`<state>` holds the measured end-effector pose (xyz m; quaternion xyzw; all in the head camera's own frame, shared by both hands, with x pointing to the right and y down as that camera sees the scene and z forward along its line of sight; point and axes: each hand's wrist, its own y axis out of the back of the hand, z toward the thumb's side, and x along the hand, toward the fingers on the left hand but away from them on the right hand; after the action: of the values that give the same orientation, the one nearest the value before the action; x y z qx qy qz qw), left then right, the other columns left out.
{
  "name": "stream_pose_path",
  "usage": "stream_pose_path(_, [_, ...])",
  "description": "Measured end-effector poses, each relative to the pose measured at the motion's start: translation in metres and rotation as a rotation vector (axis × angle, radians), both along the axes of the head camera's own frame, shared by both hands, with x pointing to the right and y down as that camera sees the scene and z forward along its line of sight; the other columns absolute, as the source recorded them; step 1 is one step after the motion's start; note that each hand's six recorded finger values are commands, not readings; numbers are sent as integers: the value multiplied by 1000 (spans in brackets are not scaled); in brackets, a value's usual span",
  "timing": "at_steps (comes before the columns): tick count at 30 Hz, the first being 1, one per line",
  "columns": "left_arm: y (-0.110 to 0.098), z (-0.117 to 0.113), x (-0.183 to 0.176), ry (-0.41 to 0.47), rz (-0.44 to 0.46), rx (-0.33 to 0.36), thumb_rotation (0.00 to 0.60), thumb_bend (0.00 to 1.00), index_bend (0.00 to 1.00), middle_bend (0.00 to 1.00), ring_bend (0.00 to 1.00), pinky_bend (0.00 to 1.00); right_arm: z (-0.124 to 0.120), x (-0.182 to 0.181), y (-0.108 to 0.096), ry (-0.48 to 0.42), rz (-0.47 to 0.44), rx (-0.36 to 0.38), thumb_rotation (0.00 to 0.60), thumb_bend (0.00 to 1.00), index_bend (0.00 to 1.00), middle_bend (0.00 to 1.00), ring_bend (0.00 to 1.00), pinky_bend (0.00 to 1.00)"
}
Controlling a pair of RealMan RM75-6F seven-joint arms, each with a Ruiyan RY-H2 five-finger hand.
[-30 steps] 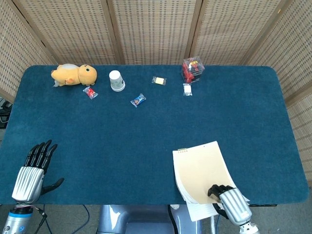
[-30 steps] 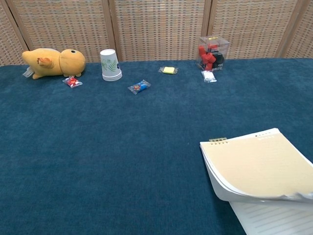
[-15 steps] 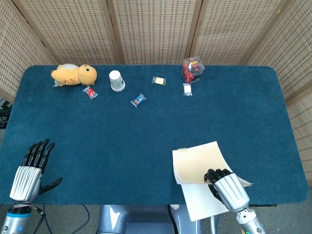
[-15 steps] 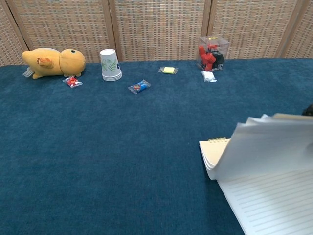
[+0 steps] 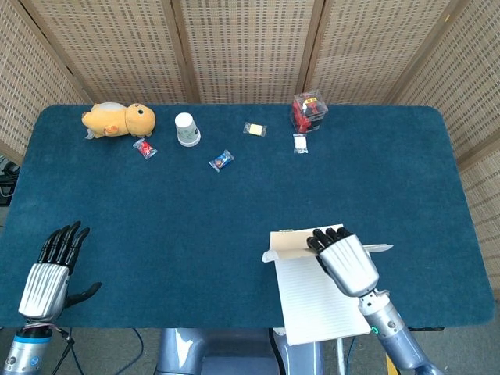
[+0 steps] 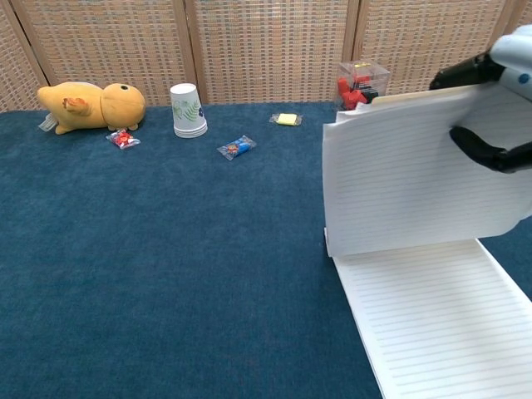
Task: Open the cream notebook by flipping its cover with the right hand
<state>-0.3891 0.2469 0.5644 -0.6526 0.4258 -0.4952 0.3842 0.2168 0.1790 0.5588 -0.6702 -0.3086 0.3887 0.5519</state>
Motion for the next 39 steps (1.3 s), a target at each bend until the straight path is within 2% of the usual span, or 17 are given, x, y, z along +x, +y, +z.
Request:
stream_pose_path(12, [0, 9, 0, -4, 1, -27, 600, 141, 0, 0, 0, 51, 28, -24, -52, 105, -35, 8, 600, 759, 687, 577, 575, 690])
stream_pose_path(31, [-5, 20, -1, -2, -11, -60, 600, 141, 0, 0, 0, 51, 28, -52, -121, 178, -27, 56, 600, 756, 688, 579, 575, 690])
stream_pose_path(39, [-3, 22, 3, -3, 3, -65, 600, 141, 0, 0, 0, 51, 40, -64, -152, 226, -26, 61, 600, 754, 688, 579, 575, 689])
